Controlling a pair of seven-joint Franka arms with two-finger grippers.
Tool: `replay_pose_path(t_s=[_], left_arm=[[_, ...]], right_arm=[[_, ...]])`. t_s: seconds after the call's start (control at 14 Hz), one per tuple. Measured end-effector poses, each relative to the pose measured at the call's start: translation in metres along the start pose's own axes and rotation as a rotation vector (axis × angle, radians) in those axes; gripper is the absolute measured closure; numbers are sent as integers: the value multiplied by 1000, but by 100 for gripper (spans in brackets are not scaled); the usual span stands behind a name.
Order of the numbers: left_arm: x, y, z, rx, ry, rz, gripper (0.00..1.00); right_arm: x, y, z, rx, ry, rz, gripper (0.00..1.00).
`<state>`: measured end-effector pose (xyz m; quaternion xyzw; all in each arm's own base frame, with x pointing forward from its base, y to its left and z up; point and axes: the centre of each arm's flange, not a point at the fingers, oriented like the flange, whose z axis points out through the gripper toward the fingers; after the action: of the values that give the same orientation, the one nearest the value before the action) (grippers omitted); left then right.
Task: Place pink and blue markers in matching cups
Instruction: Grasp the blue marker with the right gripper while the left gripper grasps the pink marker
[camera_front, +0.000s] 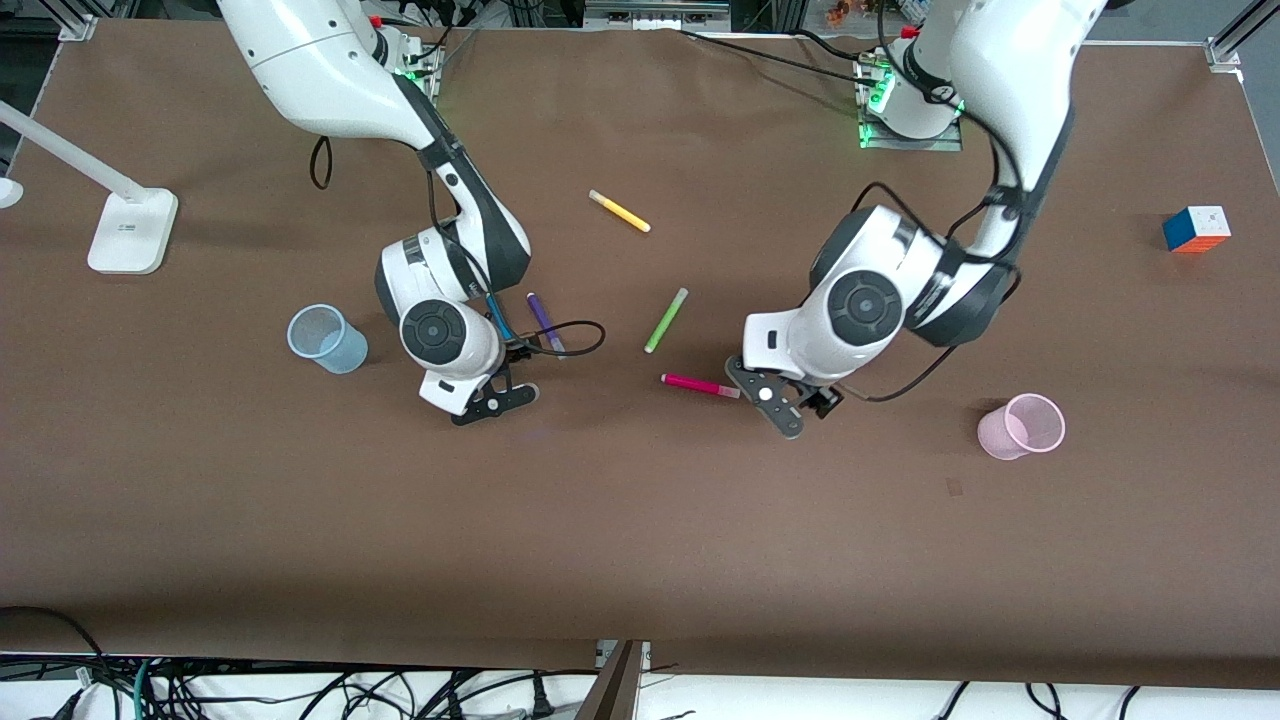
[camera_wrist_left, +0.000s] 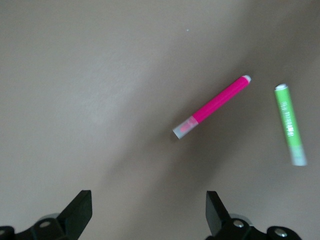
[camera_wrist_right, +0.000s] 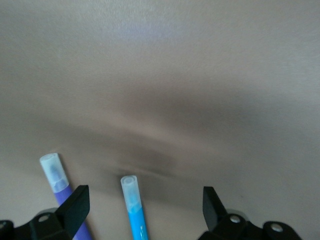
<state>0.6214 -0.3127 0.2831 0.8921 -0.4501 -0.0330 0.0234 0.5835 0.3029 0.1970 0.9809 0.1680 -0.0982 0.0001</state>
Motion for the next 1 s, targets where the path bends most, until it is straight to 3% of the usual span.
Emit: replay_pose_path(t_s=[0.21, 0.36, 0.71, 1.0], left_arm=[[19, 15, 46, 109, -12, 210, 0], [34, 37, 75, 135, 5, 314, 0], [50, 88, 108, 138, -13, 424, 0], [45, 89, 115, 142, -32, 438, 0]], right_arm=[[-5, 1, 10, -2, -9, 1, 4], [-6, 1, 13, -3, -12, 1, 27], [-8, 1, 18, -3, -2, 1, 37], [-8, -2, 19, -3, 4, -4, 37]])
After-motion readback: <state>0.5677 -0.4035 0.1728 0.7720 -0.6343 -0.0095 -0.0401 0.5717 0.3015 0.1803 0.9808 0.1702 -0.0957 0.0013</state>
